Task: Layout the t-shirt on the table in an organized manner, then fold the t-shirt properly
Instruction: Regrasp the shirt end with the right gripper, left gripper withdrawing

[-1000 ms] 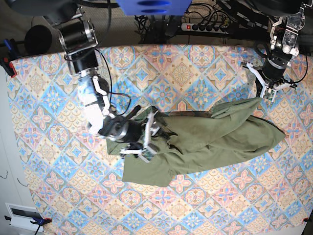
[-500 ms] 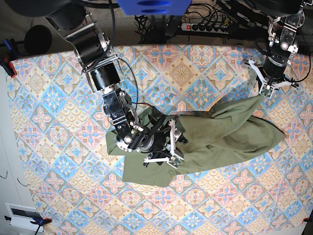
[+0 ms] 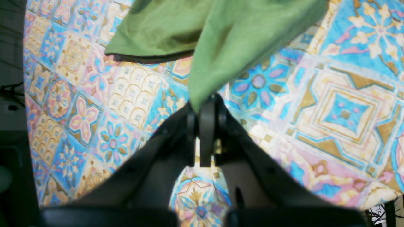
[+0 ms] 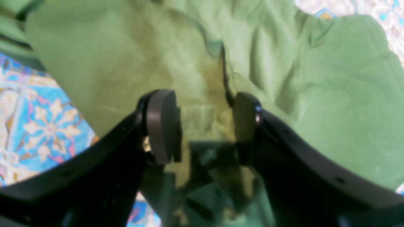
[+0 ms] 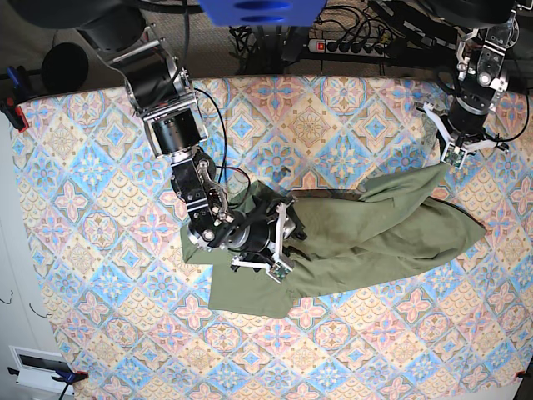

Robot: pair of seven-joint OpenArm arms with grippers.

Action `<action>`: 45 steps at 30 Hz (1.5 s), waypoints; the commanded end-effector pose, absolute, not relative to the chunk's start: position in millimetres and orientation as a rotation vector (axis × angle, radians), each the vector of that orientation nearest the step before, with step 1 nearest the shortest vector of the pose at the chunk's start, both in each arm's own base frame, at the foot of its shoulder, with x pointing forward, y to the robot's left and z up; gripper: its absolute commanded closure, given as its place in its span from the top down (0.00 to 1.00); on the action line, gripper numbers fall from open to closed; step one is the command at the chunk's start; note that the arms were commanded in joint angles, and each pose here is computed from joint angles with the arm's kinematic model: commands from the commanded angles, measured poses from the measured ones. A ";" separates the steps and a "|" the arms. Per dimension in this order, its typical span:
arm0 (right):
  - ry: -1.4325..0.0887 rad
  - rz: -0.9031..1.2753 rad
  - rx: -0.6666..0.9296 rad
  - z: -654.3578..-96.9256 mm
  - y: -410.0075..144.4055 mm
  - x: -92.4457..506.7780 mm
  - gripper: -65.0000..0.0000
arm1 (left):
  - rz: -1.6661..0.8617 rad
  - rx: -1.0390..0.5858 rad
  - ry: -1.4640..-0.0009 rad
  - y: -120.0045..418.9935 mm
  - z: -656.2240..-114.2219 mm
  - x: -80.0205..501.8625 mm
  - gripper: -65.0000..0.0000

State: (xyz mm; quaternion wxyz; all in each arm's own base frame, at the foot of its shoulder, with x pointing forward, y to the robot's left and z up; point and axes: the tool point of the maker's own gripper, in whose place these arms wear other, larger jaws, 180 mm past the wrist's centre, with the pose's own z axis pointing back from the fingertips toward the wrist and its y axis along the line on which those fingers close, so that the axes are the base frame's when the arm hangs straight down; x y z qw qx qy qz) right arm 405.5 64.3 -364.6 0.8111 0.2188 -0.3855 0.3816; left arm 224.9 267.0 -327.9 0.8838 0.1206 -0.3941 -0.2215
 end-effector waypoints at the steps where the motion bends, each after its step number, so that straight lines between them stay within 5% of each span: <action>1: -0.912 0.800 0.480 -335.7 66.1 424.1 0.44 | -0.478 0.275 -0.861 269.1 -315.8 232.6 0.00; 31: -0.855 0.706 0.515 -367.1 53.4 423.2 0.44 | -0.473 0.269 -0.864 268.2 -315.7 232.9 0.00; 38: -0.771 0.724 0.481 -380.2 47.7 415.2 0.09 | -0.489 0.262 -0.925 263.3 -307.3 239.5 0.00; 45: -0.770 0.651 0.437 -369.5 19.0 420.7 0.05 | -0.472 0.310 -0.995 274.5 -286.0 259.4 0.00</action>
